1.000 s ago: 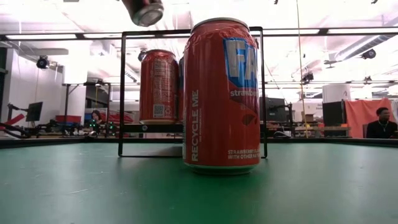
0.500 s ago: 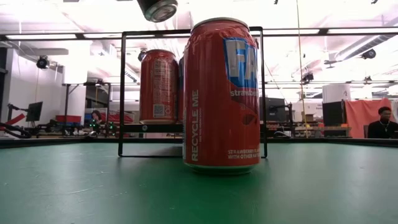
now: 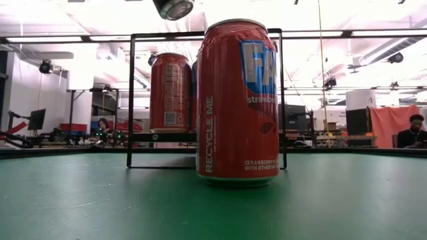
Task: Place canned beverage on shelf
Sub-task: Put the soda can on the shelf and aligned with the other red soda can
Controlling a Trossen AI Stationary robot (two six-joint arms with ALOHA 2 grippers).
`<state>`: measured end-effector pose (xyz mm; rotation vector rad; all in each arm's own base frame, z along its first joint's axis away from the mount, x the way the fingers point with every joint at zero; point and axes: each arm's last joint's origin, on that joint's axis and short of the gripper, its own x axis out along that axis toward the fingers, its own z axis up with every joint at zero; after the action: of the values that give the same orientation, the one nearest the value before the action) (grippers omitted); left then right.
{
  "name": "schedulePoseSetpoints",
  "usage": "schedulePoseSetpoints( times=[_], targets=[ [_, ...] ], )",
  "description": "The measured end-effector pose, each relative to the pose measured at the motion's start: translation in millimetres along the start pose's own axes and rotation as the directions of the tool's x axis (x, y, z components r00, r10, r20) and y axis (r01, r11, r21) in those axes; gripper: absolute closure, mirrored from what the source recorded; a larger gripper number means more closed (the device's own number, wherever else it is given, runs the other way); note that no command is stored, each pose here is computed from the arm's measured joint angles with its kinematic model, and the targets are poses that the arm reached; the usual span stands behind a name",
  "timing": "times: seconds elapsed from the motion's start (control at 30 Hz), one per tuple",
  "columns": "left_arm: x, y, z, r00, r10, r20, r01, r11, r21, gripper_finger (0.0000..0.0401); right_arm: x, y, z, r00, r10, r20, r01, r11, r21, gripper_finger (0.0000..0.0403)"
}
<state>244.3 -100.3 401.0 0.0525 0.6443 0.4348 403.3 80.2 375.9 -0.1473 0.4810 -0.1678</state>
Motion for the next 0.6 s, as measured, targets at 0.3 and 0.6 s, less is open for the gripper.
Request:
schedulePoseSetpoints(
  times=[0.3,0.6],
  targets=[
    [-0.2,-0.3,0.8,1.0,-0.006,0.006,0.006,1.0,-0.002,0.0107,28.2,0.8,-6.7,1.0,-0.013,0.013,0.014,0.996,-0.088,0.0051],
    [-0.2,-0.4,1.3,1.0,-0.005,0.011,0.004,1.0,0.014,0.0105,29.1,-2.7,-4.3,0.999,-0.018,0.035,0.021,0.995,-0.095,0.011]
  ],
)
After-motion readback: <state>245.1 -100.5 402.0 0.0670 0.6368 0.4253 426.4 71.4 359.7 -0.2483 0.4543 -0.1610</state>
